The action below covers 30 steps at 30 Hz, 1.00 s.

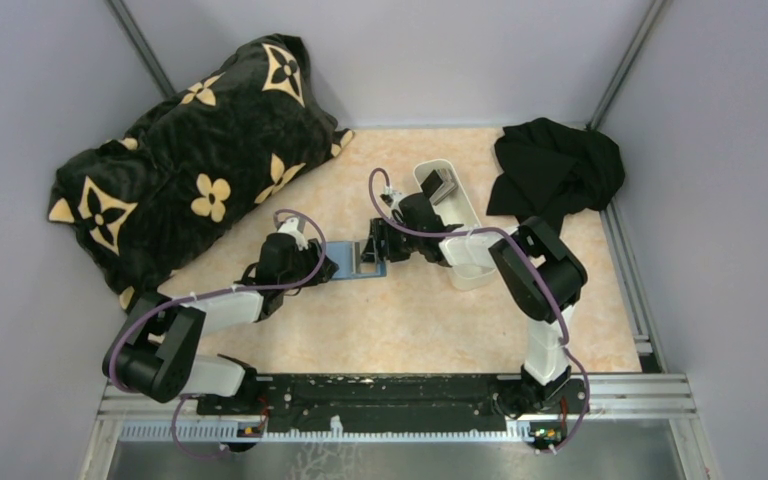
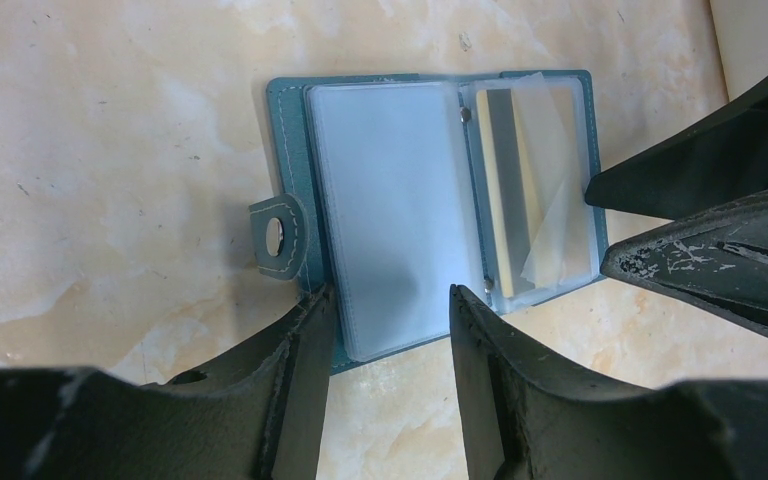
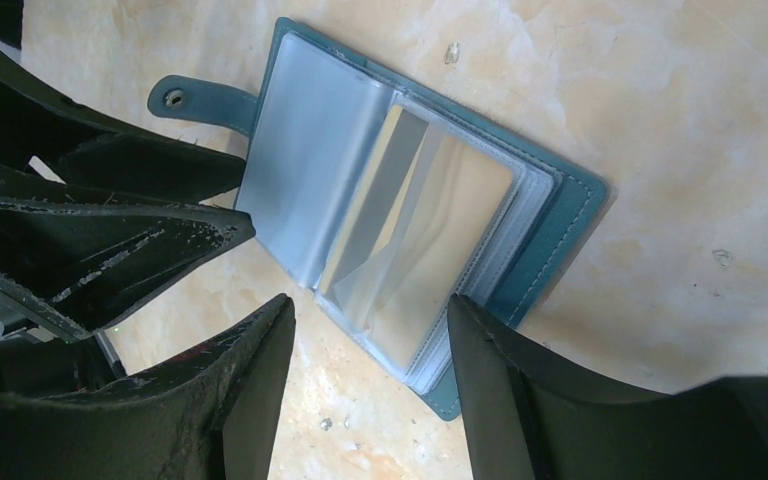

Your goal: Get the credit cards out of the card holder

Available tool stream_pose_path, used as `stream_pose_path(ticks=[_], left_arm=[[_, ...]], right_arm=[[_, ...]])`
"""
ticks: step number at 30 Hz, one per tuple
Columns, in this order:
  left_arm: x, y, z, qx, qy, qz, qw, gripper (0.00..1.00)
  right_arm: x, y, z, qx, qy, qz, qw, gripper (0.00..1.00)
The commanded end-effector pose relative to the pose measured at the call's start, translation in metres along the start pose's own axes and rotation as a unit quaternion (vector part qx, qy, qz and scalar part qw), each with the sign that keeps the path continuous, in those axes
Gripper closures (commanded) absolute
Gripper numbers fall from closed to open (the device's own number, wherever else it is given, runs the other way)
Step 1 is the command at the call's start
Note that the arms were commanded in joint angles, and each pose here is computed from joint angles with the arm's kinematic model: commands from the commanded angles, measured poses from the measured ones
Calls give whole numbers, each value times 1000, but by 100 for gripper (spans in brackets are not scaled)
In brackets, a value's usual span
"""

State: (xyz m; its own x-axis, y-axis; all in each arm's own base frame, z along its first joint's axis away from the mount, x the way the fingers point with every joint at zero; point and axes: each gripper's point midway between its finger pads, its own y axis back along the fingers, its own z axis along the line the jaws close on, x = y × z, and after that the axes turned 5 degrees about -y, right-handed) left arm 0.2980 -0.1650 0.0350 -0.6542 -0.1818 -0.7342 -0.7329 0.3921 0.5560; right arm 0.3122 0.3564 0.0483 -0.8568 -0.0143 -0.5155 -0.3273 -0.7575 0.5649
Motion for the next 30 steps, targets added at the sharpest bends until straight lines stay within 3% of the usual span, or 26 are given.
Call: stream_pose_path(ticks=[1,15,30], left_arm=[[7,2,1,5,-2,8,1000,48],[8,2,1,7,-2,8,1000,48],[7,4,1,5,-2,5,1000,48]], right_arm=[[-14,-7,20,-35,12,-16,999,42],[-13,-12,29,-62,3,-11,998,42],[-20,2,14,-28,12,-24,999,42]])
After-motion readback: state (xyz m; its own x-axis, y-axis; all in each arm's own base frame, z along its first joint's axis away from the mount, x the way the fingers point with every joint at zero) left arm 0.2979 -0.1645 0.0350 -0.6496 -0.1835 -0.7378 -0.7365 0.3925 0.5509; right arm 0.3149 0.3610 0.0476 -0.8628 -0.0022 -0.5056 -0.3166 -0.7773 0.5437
